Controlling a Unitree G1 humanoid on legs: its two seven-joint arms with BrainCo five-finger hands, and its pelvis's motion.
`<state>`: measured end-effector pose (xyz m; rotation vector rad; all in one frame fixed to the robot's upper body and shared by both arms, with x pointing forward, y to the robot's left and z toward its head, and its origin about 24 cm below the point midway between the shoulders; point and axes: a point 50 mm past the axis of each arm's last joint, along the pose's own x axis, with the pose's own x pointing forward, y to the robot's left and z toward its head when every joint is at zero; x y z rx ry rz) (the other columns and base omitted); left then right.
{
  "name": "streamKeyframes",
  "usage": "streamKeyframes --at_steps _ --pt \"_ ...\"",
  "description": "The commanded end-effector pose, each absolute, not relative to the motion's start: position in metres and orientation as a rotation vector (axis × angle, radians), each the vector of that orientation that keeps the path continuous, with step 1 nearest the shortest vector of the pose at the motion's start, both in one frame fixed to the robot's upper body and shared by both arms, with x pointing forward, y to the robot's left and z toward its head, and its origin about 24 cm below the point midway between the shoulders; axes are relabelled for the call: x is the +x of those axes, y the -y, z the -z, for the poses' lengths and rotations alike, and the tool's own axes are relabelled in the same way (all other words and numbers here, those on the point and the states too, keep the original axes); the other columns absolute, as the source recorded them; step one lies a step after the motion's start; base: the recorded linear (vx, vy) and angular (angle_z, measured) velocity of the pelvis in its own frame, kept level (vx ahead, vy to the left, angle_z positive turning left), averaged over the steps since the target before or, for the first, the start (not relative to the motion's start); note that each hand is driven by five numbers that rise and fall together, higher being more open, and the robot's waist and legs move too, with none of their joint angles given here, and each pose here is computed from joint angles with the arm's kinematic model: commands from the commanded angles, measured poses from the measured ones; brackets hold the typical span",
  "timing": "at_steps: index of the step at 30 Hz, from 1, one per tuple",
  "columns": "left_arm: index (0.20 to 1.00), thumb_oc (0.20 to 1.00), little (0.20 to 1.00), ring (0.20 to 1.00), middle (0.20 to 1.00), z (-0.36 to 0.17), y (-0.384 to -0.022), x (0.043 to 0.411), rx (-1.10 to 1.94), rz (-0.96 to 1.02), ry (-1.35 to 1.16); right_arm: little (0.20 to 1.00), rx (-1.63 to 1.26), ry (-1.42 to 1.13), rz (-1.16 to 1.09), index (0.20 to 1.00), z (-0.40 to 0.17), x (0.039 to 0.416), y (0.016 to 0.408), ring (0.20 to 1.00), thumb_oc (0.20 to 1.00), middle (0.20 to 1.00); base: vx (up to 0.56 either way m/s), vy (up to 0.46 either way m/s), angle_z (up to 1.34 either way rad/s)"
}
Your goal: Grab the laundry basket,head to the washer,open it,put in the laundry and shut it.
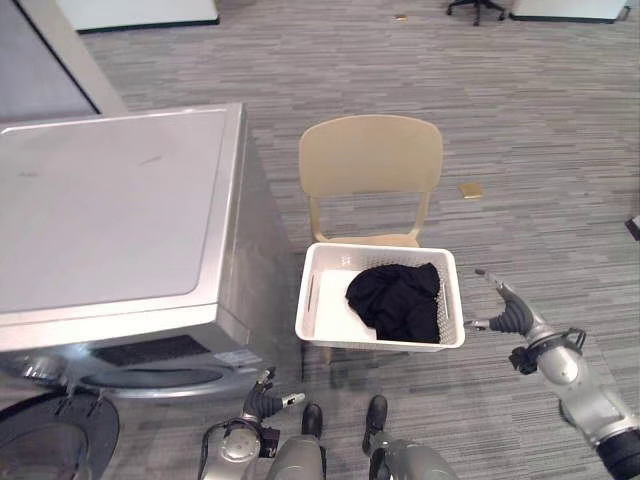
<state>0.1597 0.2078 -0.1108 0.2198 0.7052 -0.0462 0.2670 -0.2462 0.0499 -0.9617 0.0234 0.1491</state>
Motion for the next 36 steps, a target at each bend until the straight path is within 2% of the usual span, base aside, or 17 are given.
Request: streamKeyframes --at_steps 1,12,14,16,24,25,29,32,33,36 --pt "1.0 1.0 1.0 1.0 1.0 0.1 -0.225 0.166 0.319 0.068 -0.645 1.0 -1.066 -0.018 -0.22 1.0 -0.043 0.271 0.241 1.0 1.0 1.0 0.13 0.061 0.29" --pt "1.0 1.0 1.0 1.0 1.0 0.089 -0.232 0.186 0.343 0.028 -0.58 1.0 -1.383 -0.022 -0.26 1.0 -0.046 0.324 0.229 1.0 1.0 1.0 -0.02 0.014 0.18" --pt "1.0 1.0 1.0 1.0 1.0 0.089 -0.228 0.19 0.336 0.022 -0.571 1.0 -1.458 -0.06 -0.224 1.0 -0.042 0.33 0.236 1.0 1.0 1.0 -0.04 -0.02 0.19" --pt "1.0 1.0 1.0 1.0 1.0 0.084 -0.221 0.201 0.311 0.007 -0.528 1.0 -1.627 -0.098 -0.08 1.0 -0.054 0.346 0.258 1.0 1.0 1.0 -0.09 -0.009 0.14" --pt "1.0 1.0 1.0 1.0 1.0 0.071 -0.2 0.226 0.279 0.022 -0.443 1.0 -1.658 -0.268 0.1 1.0 -0.056 0.352 0.286 1.0 1.0 1.0 -0.09 -0.015 0.13" --pt "1.0 1.0 1.0 1.0 1.0 0.071 -0.196 0.226 0.28 0.034 -0.444 0.2 -1.59 -0.26 0.092 0.2 -0.052 0.352 0.279 0.2 0.2 0.2 -0.02 -0.02 0.12" --pt "1.0 1.0 1.0 1.0 1.0 0.072 -0.191 0.227 0.275 0.041 -0.445 0.2 -1.459 -0.187 0.085 0.2 -0.051 0.352 0.262 0.2 0.2 0.2 0.0 -0.028 0.08" --pt "1.0 1.0 1.0 1.0 1.0 0.073 -0.188 0.226 0.258 0.037 -0.451 0.2 -1.249 -0.132 0.116 0.2 -0.051 0.349 0.25 0.2 0.2 0.2 0.0 -0.016 0.08" --pt "1.0 1.0 1.0 1.0 1.0 0.074 -0.19 0.224 0.253 0.033 -0.457 0.2 -1.08 -0.108 0.153 0.2 -0.053 0.347 0.246 0.2 0.2 0.2 0.02 -0.021 0.08" --pt "1.0 1.0 1.0 1.0 1.0 0.075 -0.192 0.222 0.248 0.031 -0.466 0.2 -0.912 -0.095 0.189 0.2 -0.052 0.344 0.242 0.2 0.2 0.2 0.03 -0.004 -0.02"
